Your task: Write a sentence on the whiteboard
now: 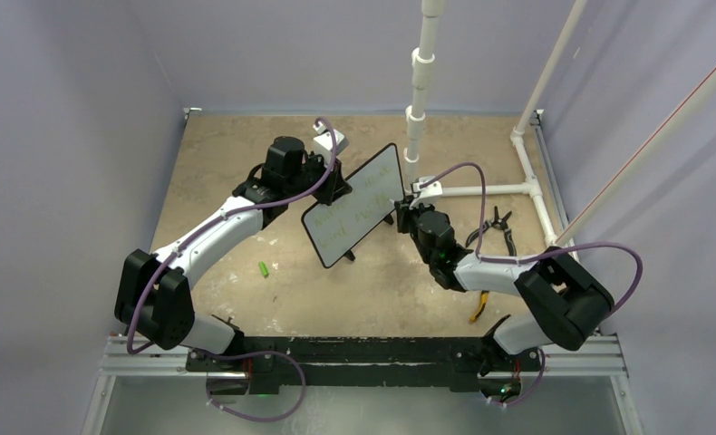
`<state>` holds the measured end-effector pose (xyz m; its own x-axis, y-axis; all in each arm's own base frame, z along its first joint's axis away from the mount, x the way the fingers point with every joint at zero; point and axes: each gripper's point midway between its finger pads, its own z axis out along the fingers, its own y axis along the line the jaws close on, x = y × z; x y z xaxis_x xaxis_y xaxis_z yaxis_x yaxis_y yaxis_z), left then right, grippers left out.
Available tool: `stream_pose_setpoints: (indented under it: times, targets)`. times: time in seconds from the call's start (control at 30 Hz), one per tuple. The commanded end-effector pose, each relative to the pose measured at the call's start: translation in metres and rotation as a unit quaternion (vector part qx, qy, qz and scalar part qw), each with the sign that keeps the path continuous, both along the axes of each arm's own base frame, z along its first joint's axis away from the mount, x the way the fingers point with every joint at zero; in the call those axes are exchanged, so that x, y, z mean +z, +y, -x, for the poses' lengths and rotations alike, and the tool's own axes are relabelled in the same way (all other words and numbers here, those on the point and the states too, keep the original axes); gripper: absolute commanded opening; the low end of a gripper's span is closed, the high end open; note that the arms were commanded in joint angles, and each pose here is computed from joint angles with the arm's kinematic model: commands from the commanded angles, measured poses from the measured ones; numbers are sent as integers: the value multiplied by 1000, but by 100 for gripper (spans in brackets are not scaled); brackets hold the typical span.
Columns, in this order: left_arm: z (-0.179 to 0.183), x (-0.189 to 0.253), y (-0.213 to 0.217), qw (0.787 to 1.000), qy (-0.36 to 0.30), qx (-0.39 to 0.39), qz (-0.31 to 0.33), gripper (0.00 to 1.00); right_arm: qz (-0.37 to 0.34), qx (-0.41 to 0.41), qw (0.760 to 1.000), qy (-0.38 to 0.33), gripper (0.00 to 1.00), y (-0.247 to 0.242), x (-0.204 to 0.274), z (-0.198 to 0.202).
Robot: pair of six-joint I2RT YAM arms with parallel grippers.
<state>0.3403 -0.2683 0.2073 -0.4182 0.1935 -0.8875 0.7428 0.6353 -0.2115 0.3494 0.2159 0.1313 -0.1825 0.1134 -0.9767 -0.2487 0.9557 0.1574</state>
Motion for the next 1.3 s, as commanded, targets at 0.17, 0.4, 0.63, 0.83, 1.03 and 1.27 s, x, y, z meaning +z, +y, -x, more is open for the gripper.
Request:
stream_pose_setpoints:
  times: [0.17, 0.4, 0.63, 0.83, 1.03, 1.27]
  targets:
    - [11, 0, -3, 999, -9, -31, -7, 8, -66, -16, 996, -65, 0, -13, 55, 8]
    - [-3, 18, -6, 1000, -19, -21, -8, 66, -97, 1, 989, -114, 0, -31, 94, 37]
    - [-20, 25, -24, 999, -17, -29, -6, 76, -113, -4, 985, -128, 0, -47, 104, 53]
    - [-41, 15, -36, 999, -3, -25, -27, 77, -129, -5, 981, -147, 0, -58, 113, 64]
    - [-33, 0, -48, 996, 28, -79, -30, 41, -128, -10, 981, -143, 0, -60, 111, 65]
    - [-1, -12, -44, 986, 56, -150, -39, 0, -130, -3, 981, -142, 0, -58, 112, 67]
